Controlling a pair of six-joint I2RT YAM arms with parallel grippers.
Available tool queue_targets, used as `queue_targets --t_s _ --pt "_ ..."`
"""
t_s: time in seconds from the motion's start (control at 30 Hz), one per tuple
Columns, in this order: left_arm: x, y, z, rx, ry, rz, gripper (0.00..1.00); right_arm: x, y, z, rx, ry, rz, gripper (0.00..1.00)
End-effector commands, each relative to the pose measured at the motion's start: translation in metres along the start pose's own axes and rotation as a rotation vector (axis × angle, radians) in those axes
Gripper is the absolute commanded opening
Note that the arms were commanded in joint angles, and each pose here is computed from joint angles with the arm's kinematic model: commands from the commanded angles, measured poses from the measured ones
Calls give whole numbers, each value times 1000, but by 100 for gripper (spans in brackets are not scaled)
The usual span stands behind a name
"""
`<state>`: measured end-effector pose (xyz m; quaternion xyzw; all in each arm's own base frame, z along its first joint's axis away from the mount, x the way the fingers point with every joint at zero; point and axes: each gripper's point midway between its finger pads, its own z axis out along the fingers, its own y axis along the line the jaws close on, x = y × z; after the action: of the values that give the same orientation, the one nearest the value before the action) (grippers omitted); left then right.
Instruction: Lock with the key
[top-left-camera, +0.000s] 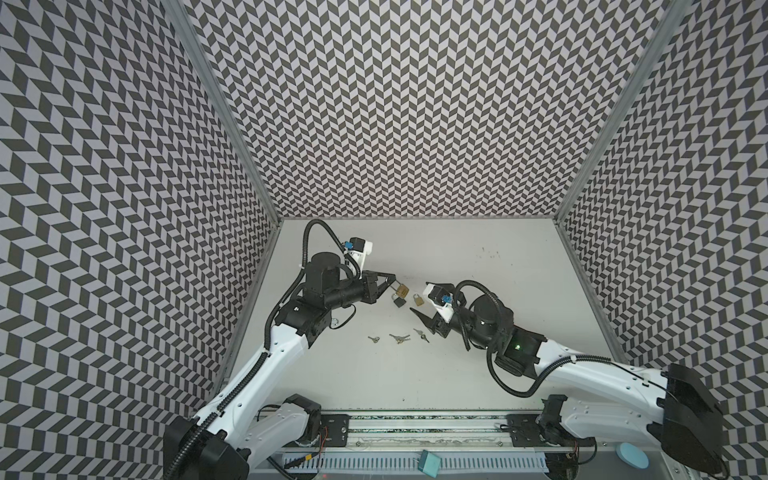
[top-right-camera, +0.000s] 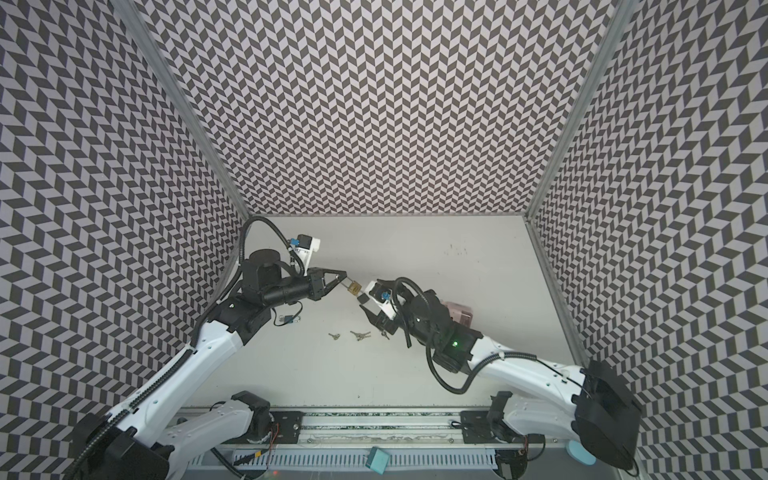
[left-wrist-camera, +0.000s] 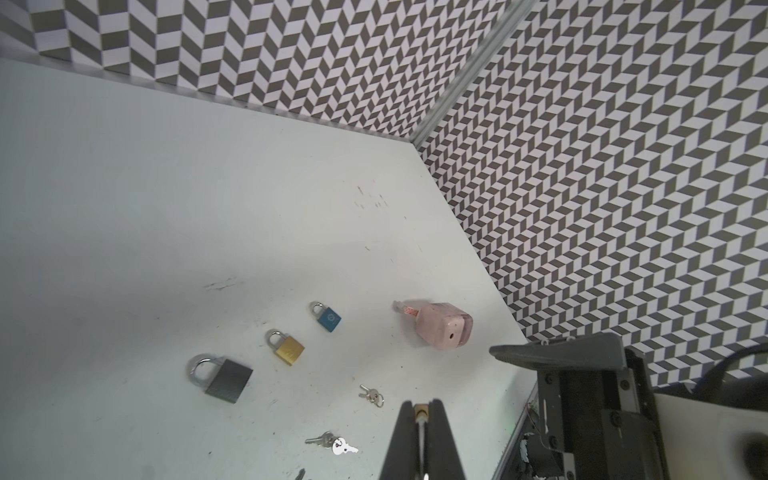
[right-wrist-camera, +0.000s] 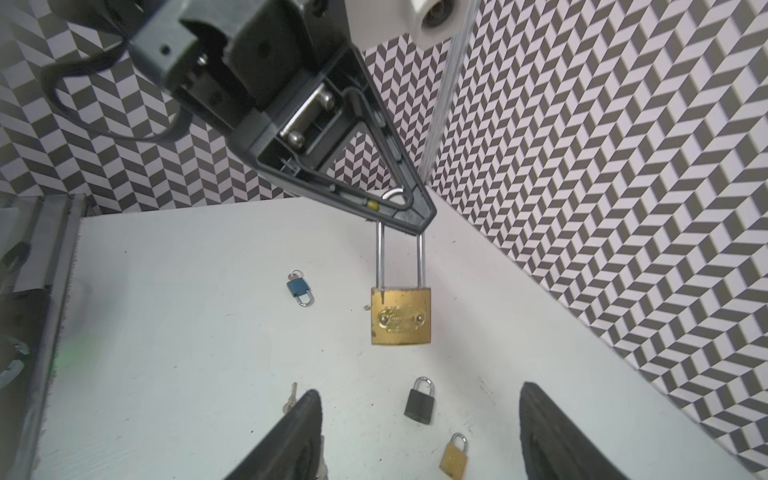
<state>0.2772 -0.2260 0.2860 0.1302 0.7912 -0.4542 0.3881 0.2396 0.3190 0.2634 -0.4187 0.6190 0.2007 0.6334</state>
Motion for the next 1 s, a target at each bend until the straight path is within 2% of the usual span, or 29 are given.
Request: queue_targets --t_s 0.0,0.27,0.57,0.73,0.9,0.97 --pt "-21 -34 2 85 -61 56 0 -32 -7 -9 26 -154 -71 73" --pt "-13 -47 12 122 -46 56 0 -32 1 -1 -19 -156 -49 72" --pt "-12 -52 15 136 -41 74 0 -23 4 6 -33 -117 -20 45" --pt "-12 -53 16 139 -36 85 0 -22 4 8 -36 -107 -8 36" --pt "-12 -54 15 146 -39 83 0 -16 -1 11 -3 -85 -2 37" --pt "-12 -54 15 144 -40 90 0 -13 -3 14 11 -73 -4 51"
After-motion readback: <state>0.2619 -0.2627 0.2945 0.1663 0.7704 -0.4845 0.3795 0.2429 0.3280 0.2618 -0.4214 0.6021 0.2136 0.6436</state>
